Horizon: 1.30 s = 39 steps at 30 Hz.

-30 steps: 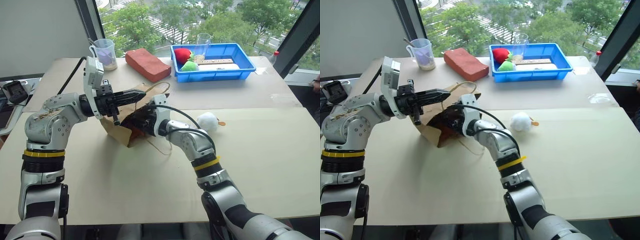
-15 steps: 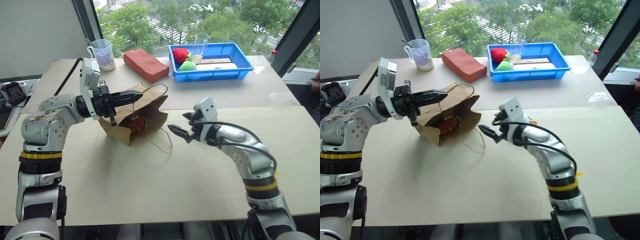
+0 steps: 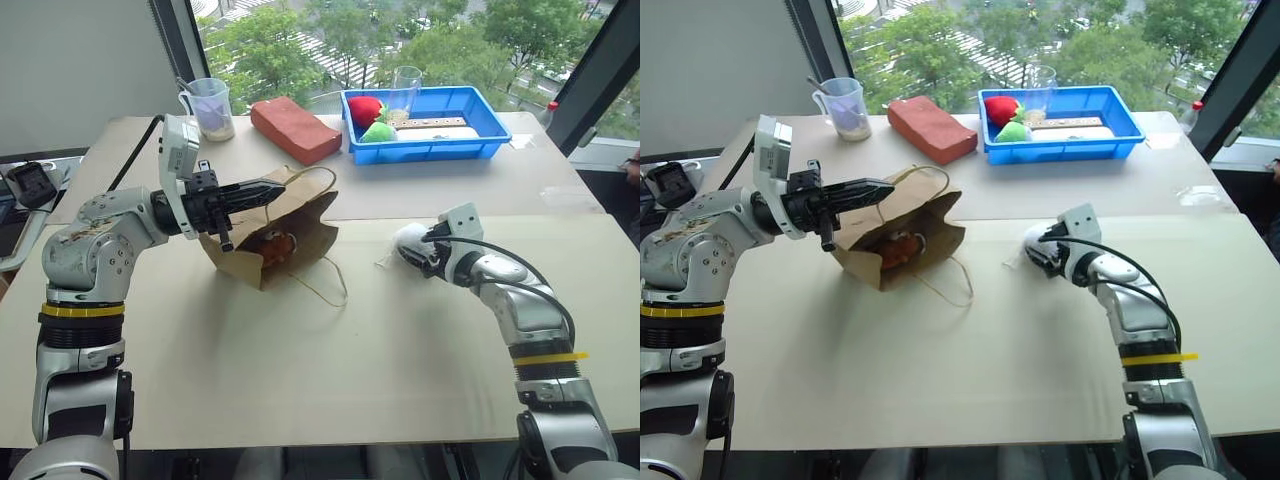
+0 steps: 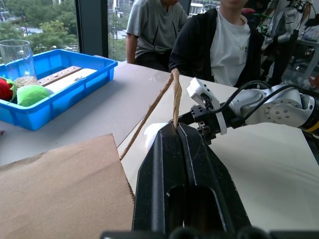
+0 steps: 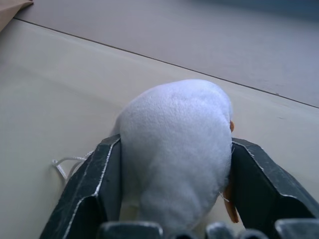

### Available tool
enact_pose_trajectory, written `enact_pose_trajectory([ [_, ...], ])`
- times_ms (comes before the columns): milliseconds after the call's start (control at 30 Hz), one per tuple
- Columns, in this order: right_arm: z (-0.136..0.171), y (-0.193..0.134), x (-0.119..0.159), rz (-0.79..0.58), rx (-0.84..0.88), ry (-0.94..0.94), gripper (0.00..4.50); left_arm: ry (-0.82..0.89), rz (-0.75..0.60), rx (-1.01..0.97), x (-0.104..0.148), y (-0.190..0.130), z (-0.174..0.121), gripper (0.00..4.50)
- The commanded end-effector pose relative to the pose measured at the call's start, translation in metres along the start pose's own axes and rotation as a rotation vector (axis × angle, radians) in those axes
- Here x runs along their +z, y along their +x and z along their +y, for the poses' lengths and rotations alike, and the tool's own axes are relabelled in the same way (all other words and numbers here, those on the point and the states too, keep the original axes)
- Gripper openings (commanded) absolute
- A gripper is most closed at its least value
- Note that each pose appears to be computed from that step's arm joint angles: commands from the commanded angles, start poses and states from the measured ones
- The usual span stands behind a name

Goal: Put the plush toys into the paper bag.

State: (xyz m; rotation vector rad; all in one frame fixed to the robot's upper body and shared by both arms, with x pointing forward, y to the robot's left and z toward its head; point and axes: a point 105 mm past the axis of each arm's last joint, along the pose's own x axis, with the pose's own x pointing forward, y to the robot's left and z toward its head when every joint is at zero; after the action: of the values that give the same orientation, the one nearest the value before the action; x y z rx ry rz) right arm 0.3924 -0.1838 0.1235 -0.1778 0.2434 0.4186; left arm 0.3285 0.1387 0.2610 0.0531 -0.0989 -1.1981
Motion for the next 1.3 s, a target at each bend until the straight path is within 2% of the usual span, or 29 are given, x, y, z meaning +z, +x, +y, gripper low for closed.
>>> enact_pose_trajectory([
  [33, -0.003, -0.003, 0.021, -0.078, 0.000, -0.020, 1.99, 0.053, -0.017, -0.003, 0.014, -0.003, -0.003, 0.00],
  [200, 0.011, -0.015, 0.045, -0.146, 0.086, -0.002, 0.28, 0.051, -0.015, -0.003, 0.014, -0.002, -0.003, 0.00],
  [233, 0.020, -0.020, 0.051, -0.157, 0.137, 0.006, 0.05, 0.051, -0.016, -0.005, 0.015, -0.002, -0.003, 0.00],
  [400, 0.075, -0.039, 0.069, -0.161, 0.412, 0.015, 0.01, 0.053, -0.027, -0.020, 0.016, 0.004, -0.002, 0.00],
  [767, 0.157, -0.005, 0.075, -0.152, 0.588, 0.051, 0.01, 0.057, -0.037, -0.059, 0.020, 0.013, -0.001, 0.00],
  [1000, 0.165, 0.035, 0.099, -0.255, 0.509, 0.146, 0.01, 0.046, -0.031, -0.095, 0.018, 0.014, -0.009, 0.00],
  [1300, 0.162, 0.065, 0.115, -0.317, 0.440, 0.335, 0.01, 0.038, -0.025, -0.115, 0.017, 0.012, -0.013, 0.00],
])
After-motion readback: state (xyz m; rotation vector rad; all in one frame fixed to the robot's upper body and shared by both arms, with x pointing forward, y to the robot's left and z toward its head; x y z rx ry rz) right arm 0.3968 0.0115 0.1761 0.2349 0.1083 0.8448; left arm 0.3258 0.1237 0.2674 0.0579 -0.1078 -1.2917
